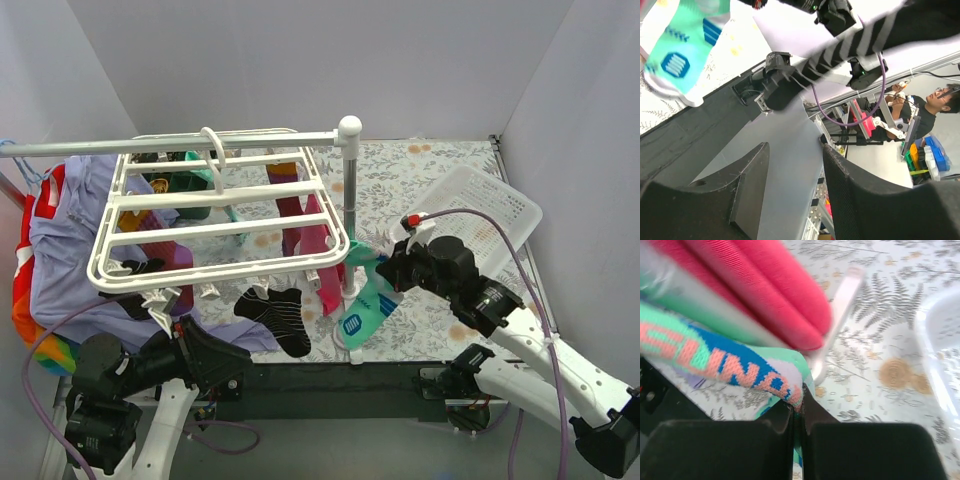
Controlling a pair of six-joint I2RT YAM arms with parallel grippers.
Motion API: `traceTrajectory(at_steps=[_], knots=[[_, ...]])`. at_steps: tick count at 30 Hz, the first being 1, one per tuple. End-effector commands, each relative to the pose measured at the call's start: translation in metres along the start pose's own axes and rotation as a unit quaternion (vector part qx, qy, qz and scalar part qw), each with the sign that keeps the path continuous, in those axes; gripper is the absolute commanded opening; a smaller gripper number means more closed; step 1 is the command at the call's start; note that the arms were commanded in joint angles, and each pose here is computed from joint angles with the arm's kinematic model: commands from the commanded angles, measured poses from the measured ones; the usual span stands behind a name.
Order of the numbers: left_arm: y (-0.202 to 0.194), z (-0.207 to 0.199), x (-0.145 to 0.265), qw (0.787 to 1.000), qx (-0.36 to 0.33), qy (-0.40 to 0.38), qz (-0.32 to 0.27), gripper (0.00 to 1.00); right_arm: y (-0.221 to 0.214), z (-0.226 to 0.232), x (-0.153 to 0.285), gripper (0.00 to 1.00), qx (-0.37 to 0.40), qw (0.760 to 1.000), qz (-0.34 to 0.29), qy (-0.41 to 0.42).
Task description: Remove the socks clipped to the hanger
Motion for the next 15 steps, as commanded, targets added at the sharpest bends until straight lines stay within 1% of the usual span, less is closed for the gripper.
traceTrajectory(at_steps=[1,5,7,9,12,13,14,15], knots=[[0.001,-0.003,0.000,1.000,0.004,0.008,-0.003,0.46,0.026,-0.024,0.009,0.01,0.007,0.998,-0.007,-0.060],[0.002,0.004,-0.003,1.000,0.016,0.011,0.001,0.46,0.038,-0.053,0.013,0.01,-0.010,0.990,-0.010,-0.138],[0.002,0.004,-0.003,1.000,0.015,0.013,-0.001,0.46,0.051,-0.069,0.016,0.01,-0.023,0.986,-0.019,-0.165],[0.002,0.003,-0.002,1.000,0.010,0.014,-0.007,0.46,0.063,-0.082,0.018,0.01,-0.020,0.982,-0.024,-0.187],[0.003,0.003,-0.002,1.000,0.006,0.017,-0.016,0.46,0.088,-0.107,0.024,0.01,-0.019,0.967,-0.037,-0.252],[0.004,0.002,-0.002,1.000,0.006,0.018,-0.021,0.46,0.091,-0.120,0.025,0.01,-0.029,0.956,-0.028,-0.290],[0.004,0.002,-0.002,1.000,0.005,0.018,-0.024,0.46,0.107,-0.123,0.031,0.01,-0.027,0.951,-0.048,-0.306],[0.004,0.001,-0.002,0.999,0.004,0.018,-0.029,0.46,0.113,-0.127,0.033,0.01,-0.025,0.947,-0.052,-0.318]])
Point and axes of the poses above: each gripper's point midway between its finger pads, its own x axis back along the fingers, its own z axis along the line the jaws close on, y = z × x, the point moved 10 cm from there along x, back along the fingers, and after that the axes turned 11 degrees about x, right-handed, at the moved point
